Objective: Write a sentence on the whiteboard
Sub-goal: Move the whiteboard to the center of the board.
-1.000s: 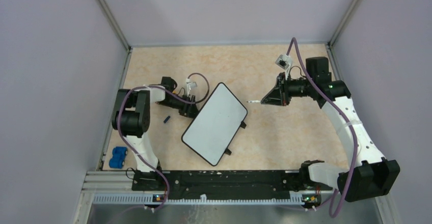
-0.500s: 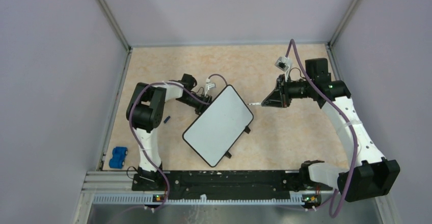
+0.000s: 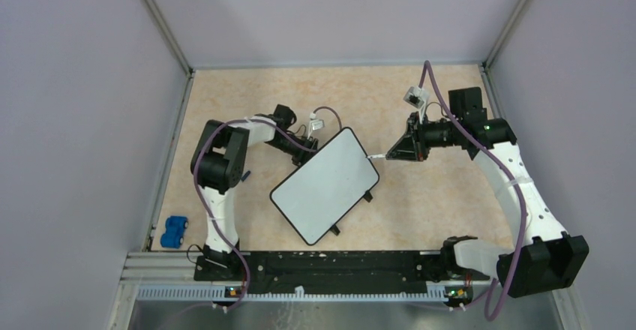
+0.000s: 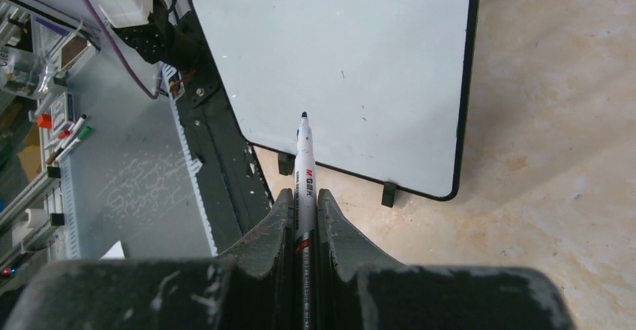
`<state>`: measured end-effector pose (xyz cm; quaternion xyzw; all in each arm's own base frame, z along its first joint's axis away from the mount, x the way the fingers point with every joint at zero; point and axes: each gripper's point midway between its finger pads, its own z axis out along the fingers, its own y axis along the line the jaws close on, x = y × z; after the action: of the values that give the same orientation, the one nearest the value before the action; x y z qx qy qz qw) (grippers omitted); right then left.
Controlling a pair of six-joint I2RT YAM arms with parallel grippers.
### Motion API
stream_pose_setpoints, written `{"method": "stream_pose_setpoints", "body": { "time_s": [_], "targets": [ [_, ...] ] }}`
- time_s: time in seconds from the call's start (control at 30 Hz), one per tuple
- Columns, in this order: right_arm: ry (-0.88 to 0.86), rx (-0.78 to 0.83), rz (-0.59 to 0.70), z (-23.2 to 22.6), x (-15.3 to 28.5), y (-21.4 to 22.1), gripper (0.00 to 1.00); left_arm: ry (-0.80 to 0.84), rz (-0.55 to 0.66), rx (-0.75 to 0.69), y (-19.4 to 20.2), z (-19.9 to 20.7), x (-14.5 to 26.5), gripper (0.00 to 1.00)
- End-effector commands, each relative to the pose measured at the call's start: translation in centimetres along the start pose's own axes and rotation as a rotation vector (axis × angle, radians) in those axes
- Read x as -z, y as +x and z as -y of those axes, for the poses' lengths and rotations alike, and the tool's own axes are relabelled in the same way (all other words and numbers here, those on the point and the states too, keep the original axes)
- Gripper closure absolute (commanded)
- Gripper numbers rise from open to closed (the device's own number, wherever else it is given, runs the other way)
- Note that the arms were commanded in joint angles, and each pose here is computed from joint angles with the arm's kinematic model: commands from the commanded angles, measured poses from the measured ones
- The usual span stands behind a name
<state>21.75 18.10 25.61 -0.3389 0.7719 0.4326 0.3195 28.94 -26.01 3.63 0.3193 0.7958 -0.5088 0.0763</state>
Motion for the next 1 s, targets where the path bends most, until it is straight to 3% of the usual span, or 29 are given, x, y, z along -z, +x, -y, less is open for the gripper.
{"method": "stream_pose_setpoints", "body": {
  "time_s": [0.0,0.23,0.47,0.6,0.97],
  "targets": [
    [-0.006,0.060,0.014,-0.8,0.5,-0.1,1.00,-0.133,0.036,-0.015,0.6,-1.6,4.2,0.44],
    [0.010,0.141,-0.012,-1.7,-1.3,0.4,1.00,-0.150,0.180,0.014,0.4,-0.5,10.2,0.40],
    [0.014,0.234,-0.069,-2.1,-3.6,1.1,1.00,-0.308,0.143,0.001,4.4,0.2,11.3,0.38],
    [-0.013,0.244,-0.066,-2.7,-4.0,1.1,1.00,-0.293,0.136,0.003,4.8,0.9,11.1,0.38],
    [0.002,0.249,-0.070,-3.1,-3.3,1.1,1.00,-0.328,-0.104,-0.022,7.4,-0.9,8.6,0.40]
  ]
}}
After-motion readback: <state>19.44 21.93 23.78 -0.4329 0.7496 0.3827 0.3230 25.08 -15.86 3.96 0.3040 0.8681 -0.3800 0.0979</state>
